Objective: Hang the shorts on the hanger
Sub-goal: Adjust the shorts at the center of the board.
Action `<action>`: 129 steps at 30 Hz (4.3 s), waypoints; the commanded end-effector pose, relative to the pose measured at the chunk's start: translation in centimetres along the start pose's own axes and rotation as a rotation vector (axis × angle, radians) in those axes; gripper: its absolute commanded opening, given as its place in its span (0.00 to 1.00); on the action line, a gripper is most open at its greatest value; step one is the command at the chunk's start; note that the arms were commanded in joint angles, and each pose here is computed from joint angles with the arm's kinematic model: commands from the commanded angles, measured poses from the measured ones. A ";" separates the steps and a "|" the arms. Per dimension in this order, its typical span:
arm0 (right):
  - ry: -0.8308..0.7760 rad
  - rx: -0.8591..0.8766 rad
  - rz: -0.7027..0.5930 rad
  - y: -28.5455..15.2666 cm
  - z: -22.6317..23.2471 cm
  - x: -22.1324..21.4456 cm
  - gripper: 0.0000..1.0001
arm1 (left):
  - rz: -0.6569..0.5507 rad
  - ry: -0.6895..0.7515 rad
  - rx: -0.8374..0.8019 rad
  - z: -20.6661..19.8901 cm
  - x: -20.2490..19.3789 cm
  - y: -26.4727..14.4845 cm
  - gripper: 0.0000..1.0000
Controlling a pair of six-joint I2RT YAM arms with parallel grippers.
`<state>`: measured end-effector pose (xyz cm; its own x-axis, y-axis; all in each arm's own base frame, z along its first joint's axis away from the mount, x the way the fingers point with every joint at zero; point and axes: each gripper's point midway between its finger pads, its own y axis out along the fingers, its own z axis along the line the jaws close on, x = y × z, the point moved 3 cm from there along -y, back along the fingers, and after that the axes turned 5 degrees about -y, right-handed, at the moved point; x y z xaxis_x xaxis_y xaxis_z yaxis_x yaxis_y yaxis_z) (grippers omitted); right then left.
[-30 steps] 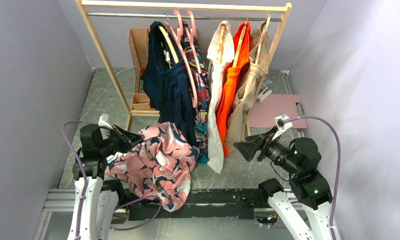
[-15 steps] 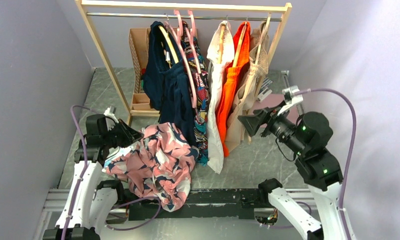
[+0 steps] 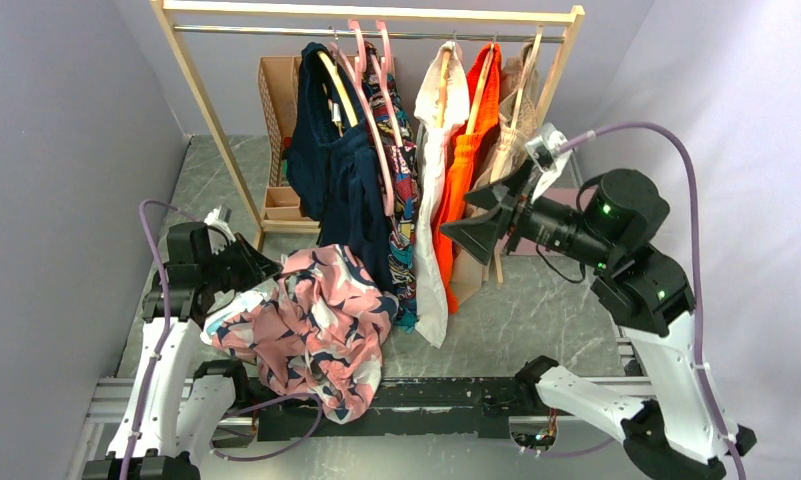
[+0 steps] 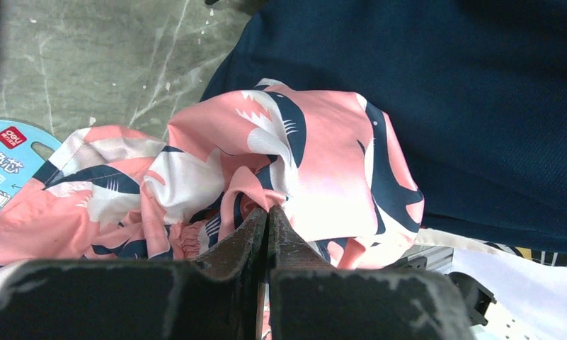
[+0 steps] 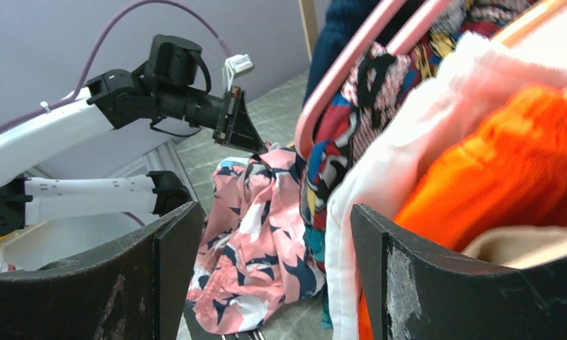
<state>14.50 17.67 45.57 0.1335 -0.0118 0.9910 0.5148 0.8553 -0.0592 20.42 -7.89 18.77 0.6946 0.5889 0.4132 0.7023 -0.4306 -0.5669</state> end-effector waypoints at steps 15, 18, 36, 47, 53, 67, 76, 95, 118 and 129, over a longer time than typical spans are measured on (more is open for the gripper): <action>-0.114 0.200 0.039 9.9 12.5 0.4 0.85 | -0.056 0.047 0.048 -1.0 1.6 -1.5 0.07; -0.135 0.185 0.068 9.9 15.7 -2.7 0.86 | -0.058 0.059 0.052 -1.2 1.6 -2.0 0.07; 0.115 -0.400 0.275 6.3 7.7 -27.6 0.72 | -0.037 -0.004 -0.009 -1.5 -0.1 -2.2 0.07; 0.150 -0.505 0.289 10.4 4.8 -31.0 0.80 | -0.069 -0.036 -0.045 -3.1 0.2 -3.9 0.07; 0.139 -0.501 0.345 12.5 4.3 -32.6 0.60 | -0.077 -0.020 -0.070 -4.3 0.5 -4.8 0.07; 0.069 -0.053 0.125 6.2 13.4 -16.2 0.00 | -0.248 0.035 -0.277 -12.1 3.1 -12.1 0.07; 0.130 0.355 -0.076 0.6 17.5 -4.0 0.00 | -0.316 0.053 -0.465 -16.4 4.8 -14.5 0.07; -0.124 -0.287 0.094 3.2 8.9 -10.9 0.00 | -0.092 0.067 -0.511 -13.2 2.4 -8.0 0.07; -0.135 0.027 0.318 8.1 17.3 -19.8 0.67 | -0.020 0.009 -0.192 -6.1 -0.5 0.5 0.11; -0.122 -0.187 0.281 9.8 15.1 -20.9 0.68 | -0.020 0.014 -0.158 -5.5 -0.5 0.7 0.07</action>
<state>4.41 35.53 23.65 0.1865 0.3887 0.9023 0.5795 0.6981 -0.4205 21.20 -12.33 21.18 0.6942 0.5996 0.3981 0.7175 -0.5323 -0.4493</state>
